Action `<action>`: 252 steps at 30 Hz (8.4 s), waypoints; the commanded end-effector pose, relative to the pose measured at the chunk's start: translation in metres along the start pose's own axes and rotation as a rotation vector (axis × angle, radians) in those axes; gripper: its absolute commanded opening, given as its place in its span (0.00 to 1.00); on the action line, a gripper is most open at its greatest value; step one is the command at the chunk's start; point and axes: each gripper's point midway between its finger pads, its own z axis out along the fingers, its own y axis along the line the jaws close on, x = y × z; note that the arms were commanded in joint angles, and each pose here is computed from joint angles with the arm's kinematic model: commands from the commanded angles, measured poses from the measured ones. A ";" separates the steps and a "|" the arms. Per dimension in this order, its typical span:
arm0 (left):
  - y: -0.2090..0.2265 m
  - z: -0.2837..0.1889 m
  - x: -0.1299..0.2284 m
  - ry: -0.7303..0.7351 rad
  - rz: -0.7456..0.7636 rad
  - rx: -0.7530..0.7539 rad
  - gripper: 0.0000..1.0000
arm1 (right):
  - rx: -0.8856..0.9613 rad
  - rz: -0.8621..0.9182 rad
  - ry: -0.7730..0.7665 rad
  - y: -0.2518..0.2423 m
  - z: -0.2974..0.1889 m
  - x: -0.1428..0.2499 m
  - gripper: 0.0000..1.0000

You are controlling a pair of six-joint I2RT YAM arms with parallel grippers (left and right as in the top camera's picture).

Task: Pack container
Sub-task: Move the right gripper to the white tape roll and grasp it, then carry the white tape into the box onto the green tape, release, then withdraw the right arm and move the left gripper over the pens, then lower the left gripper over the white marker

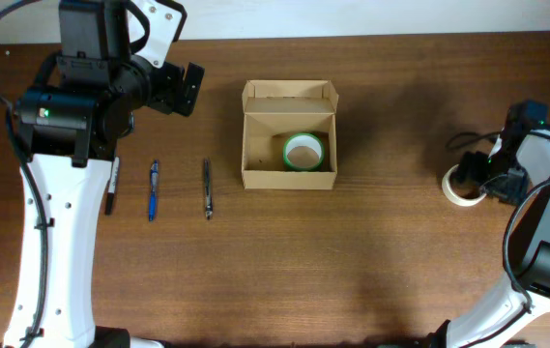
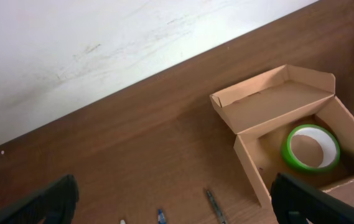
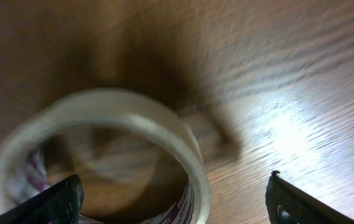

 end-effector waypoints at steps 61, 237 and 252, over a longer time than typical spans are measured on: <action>0.012 0.009 -0.006 -0.015 0.031 -0.034 0.99 | -0.203 -0.715 -0.216 0.280 -0.201 0.075 0.04; 0.104 0.027 0.153 0.421 -0.062 -0.114 0.75 | 0.009 -0.269 -0.595 0.005 -0.354 0.164 0.99; 0.039 -0.015 0.222 0.396 -0.153 -0.155 0.82 | -0.038 -0.281 -0.595 0.018 -0.354 0.157 0.99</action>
